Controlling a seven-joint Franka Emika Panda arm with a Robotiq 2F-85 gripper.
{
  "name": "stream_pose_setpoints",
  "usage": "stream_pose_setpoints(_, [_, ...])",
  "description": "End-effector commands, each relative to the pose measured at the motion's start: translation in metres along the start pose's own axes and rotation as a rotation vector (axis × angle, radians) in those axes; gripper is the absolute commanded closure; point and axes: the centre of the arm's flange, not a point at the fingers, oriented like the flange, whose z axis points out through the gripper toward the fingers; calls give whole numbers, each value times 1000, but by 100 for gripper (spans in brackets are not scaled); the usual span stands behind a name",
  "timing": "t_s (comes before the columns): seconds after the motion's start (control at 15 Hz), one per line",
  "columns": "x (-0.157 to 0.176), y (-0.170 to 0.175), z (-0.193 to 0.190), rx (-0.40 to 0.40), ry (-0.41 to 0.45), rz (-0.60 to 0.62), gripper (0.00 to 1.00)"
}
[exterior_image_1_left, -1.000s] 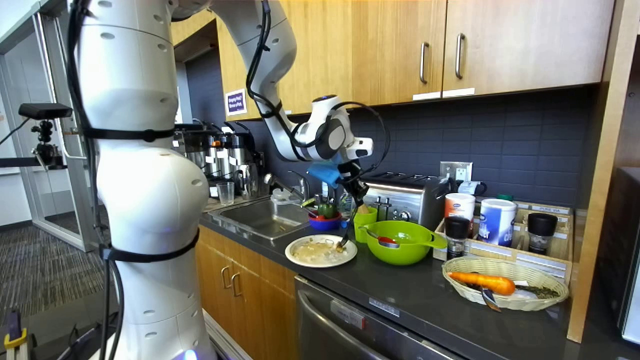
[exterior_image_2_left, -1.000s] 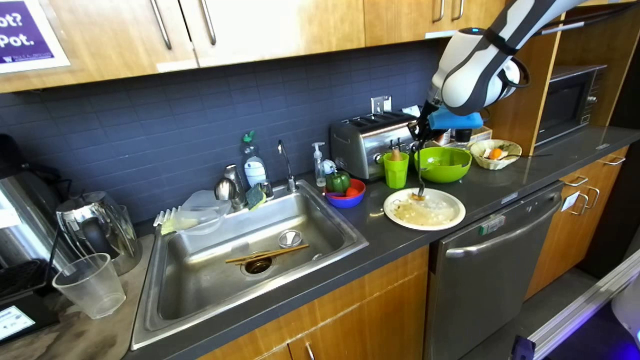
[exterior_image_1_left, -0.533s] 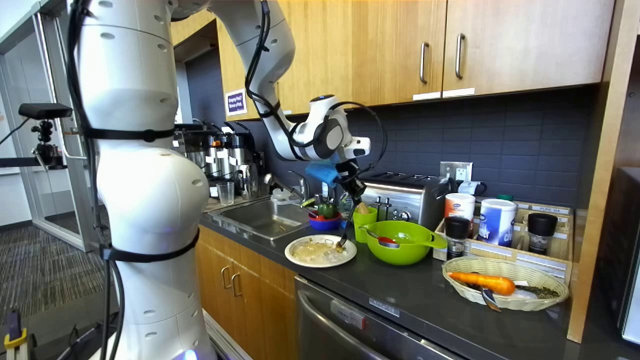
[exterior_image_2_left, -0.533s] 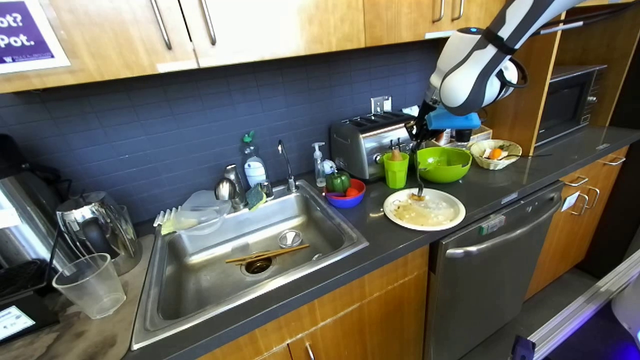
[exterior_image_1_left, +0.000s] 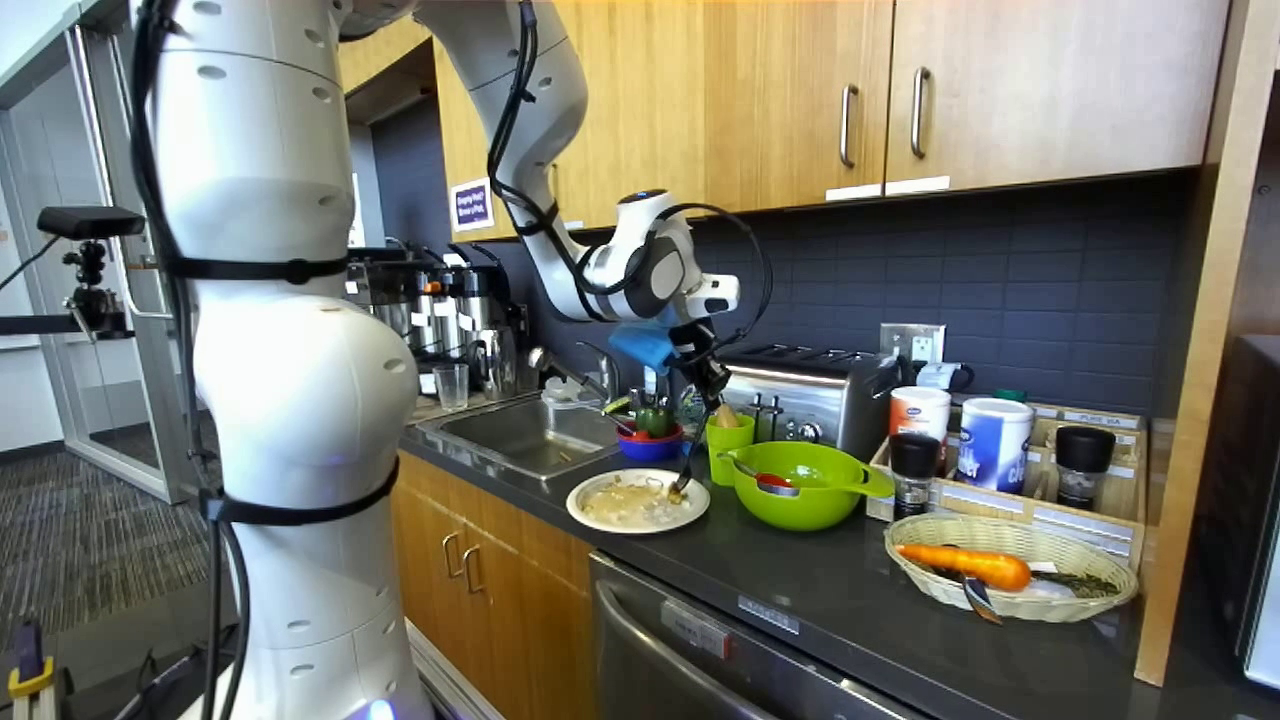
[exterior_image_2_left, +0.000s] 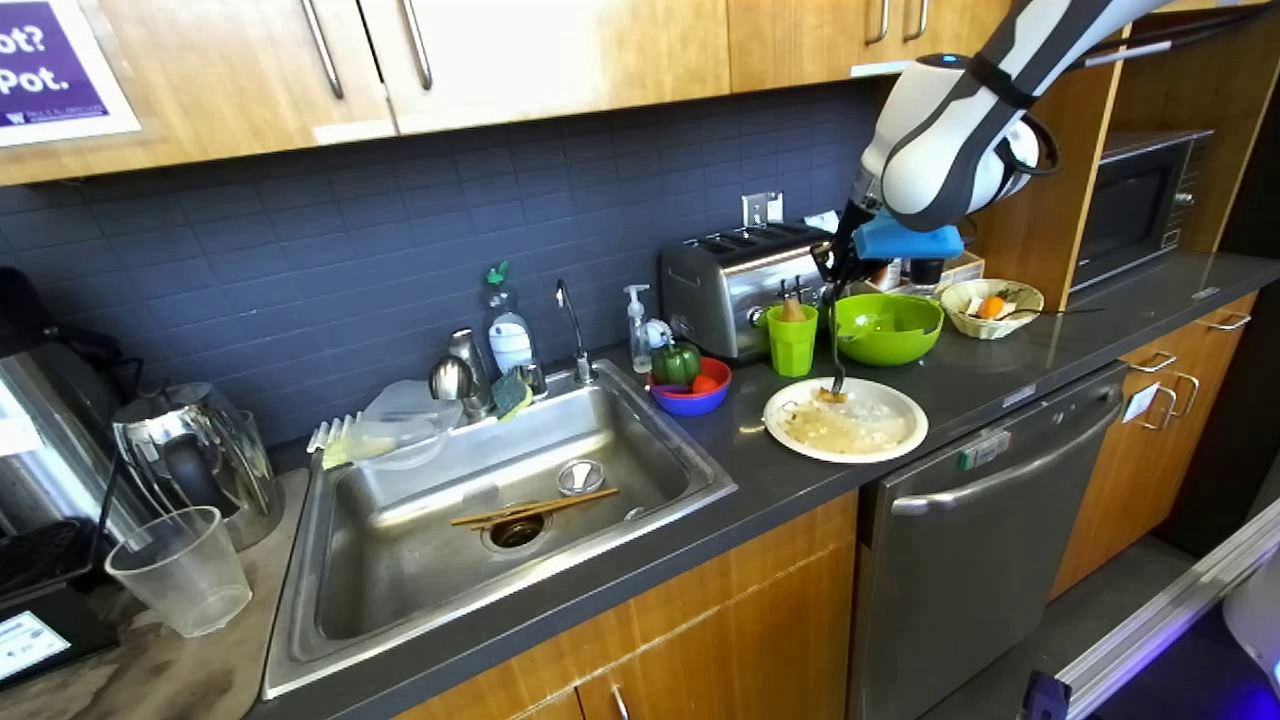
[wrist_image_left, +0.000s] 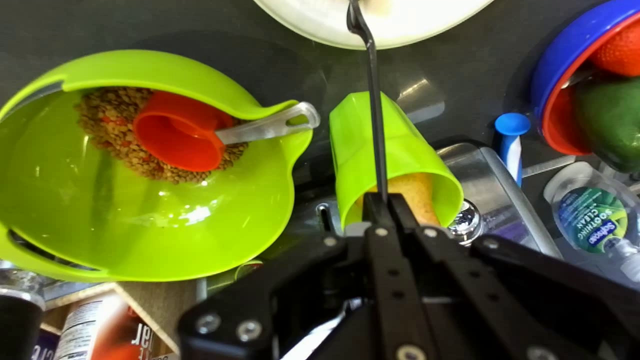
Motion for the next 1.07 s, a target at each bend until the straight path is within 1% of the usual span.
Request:
stream_pose_setpoints(0.0, [-20,-7,-3,-20,13,2,99])
stream_pose_setpoints(0.4, [-23,-9,-10,-30,35,9,99])
stream_pose_setpoints(0.67, [-22,-8,-18,18,28,28,99])
stream_pose_setpoints(1.0, [-23,-8,-22,40,35,71,99])
